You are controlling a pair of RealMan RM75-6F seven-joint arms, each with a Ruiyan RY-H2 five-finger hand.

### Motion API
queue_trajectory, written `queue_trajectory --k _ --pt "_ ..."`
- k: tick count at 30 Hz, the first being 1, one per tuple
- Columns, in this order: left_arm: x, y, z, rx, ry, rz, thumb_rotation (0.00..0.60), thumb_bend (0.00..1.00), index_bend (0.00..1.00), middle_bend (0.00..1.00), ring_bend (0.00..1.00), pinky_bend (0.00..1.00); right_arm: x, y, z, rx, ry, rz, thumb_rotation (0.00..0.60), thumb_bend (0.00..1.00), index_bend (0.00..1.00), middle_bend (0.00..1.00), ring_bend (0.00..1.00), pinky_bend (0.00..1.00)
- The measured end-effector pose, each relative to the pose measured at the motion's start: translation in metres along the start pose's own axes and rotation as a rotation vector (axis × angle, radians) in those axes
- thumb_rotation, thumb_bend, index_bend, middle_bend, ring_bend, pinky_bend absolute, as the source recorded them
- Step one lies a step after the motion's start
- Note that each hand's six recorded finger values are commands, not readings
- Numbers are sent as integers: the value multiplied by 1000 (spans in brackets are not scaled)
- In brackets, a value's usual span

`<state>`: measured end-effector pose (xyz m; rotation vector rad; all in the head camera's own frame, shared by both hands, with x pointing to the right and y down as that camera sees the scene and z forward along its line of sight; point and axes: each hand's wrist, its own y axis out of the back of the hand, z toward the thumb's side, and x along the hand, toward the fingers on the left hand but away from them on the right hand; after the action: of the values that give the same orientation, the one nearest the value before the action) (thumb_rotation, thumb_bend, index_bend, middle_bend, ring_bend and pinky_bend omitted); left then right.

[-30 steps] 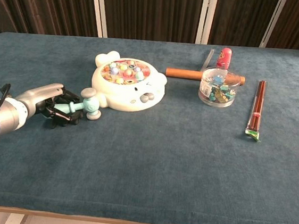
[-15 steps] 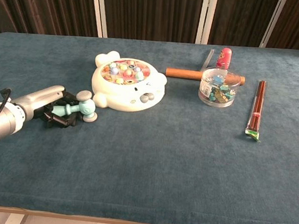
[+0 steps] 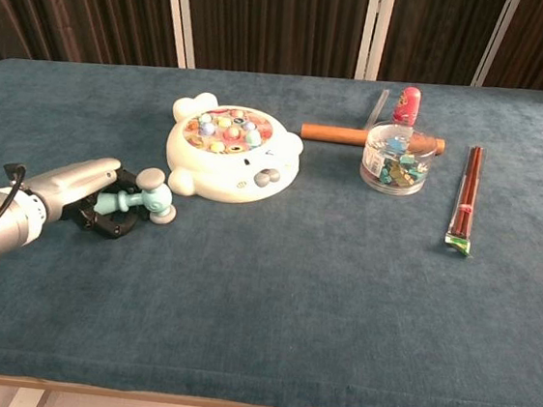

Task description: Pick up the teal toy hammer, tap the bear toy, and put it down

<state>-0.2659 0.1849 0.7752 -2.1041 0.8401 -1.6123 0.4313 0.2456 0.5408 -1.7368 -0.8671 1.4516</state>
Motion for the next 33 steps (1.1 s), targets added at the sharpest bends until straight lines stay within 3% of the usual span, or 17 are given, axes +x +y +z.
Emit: queue_trajectory --k 15,33 --pt "3 3 -4 -3 32 -46 523 453 146 0 0 0 0 -1 0 2 0 5 600 327 0 0 0 0" --pt "6 16 -9 80 23 15 500 415 134 0 0 0 0 0 0 1 0 1 600 327 0 0 0 0"
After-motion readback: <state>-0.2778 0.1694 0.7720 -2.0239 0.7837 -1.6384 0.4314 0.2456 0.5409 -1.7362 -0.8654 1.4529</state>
